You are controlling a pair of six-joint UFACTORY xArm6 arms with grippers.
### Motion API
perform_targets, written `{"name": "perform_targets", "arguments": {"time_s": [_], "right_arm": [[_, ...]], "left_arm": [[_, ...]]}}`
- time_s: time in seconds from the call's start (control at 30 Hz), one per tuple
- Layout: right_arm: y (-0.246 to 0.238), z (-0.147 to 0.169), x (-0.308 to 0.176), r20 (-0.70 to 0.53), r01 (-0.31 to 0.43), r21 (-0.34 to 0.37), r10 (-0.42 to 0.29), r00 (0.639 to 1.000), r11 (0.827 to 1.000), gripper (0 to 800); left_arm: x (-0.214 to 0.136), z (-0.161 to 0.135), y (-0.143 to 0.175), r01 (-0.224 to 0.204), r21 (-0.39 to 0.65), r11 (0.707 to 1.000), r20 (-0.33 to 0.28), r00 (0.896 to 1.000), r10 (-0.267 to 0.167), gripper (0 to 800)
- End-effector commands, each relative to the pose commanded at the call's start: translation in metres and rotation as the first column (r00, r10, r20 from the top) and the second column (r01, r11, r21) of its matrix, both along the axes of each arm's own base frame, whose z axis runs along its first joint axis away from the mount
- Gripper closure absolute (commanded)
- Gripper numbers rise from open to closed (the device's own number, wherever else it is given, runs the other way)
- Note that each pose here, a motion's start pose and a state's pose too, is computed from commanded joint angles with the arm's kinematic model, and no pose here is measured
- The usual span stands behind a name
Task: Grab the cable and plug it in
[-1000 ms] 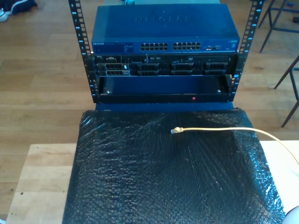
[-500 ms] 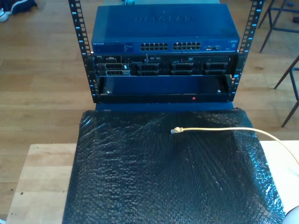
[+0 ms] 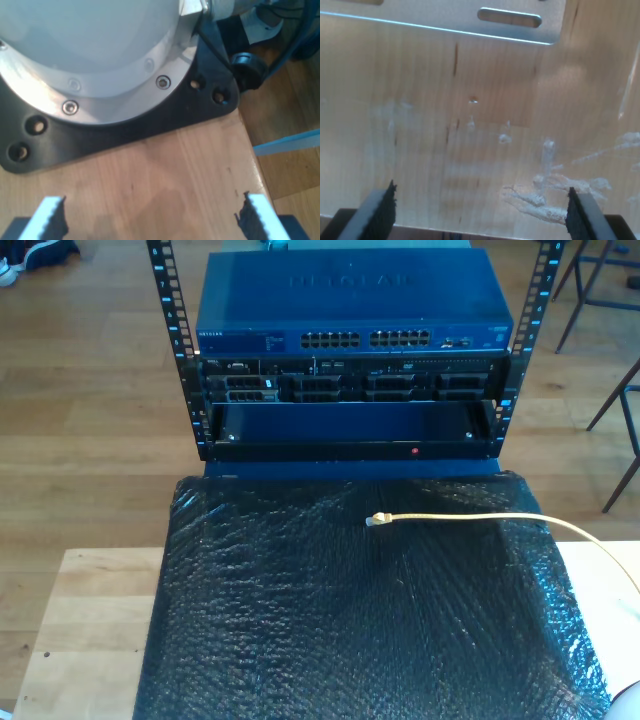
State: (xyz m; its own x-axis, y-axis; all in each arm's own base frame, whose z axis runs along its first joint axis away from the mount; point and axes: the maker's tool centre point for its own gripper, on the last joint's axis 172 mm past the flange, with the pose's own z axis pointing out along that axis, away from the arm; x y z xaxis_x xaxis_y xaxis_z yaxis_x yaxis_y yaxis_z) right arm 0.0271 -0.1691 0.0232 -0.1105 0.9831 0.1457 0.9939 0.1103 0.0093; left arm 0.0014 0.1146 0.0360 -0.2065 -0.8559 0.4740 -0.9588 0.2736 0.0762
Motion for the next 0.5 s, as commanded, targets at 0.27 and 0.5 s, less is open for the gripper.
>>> {"name": "perform_targets", "arguments": {"time_s": [0.27, 0.5], "right_arm": [[-0.006, 0.013, 0.000, -0.004, 0.039, 0.003, -0.039, 0.999, 0.999, 1], [-0.008, 0.048, 0.001, -0.019, 0.056, 0.077, -0.055, 0.998, 0.995, 2]], "left_arm": [[0.000, 0.002, 0.004, -0.008, 0.012, 1.000, -0.001, 1.000, 0.008, 0], [-0.001, 0.031, 0.013, -0.021, -0.015, 1.000, -0.019, 1.000, 0.021, 0]]}}
